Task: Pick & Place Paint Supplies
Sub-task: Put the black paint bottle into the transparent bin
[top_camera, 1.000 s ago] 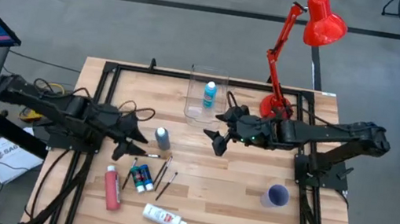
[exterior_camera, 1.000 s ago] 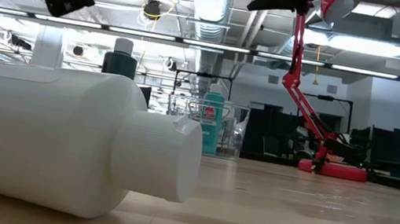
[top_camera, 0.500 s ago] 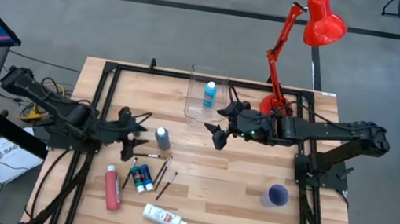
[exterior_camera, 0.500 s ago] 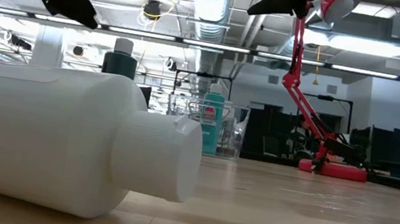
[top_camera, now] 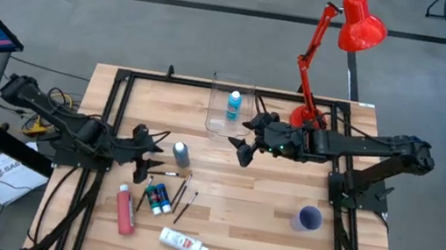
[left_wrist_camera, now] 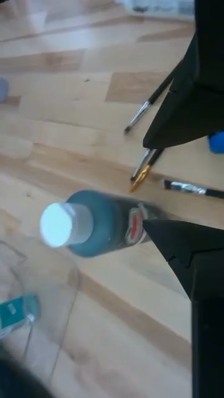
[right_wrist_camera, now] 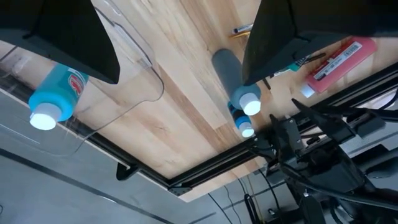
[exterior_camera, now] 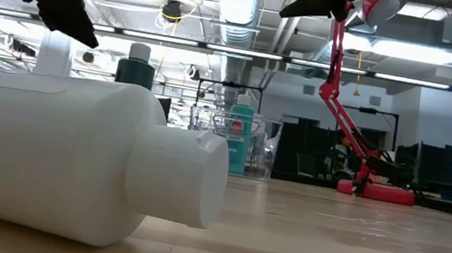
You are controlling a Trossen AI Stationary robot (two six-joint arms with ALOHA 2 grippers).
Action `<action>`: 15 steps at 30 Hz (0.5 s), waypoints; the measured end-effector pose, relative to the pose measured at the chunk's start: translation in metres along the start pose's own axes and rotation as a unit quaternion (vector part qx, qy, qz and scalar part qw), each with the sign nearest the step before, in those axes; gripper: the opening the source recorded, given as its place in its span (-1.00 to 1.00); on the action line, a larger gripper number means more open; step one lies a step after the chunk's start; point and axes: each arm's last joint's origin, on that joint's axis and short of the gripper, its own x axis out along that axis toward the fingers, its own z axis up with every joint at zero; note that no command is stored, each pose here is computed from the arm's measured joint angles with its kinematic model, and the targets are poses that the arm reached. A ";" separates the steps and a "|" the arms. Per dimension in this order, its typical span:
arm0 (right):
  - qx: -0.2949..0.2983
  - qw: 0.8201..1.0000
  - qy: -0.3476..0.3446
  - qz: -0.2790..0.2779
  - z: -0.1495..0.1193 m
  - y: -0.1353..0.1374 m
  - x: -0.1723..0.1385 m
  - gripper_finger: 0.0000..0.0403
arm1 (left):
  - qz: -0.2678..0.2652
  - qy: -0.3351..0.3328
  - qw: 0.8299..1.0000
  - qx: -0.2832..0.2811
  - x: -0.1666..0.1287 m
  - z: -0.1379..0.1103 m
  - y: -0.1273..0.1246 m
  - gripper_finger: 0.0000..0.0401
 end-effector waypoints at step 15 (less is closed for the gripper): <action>0.000 1.000 0.000 -0.001 0.000 0.000 0.000 0.62 | 0.037 -0.016 0.997 -0.072 0.021 0.005 0.009 0.34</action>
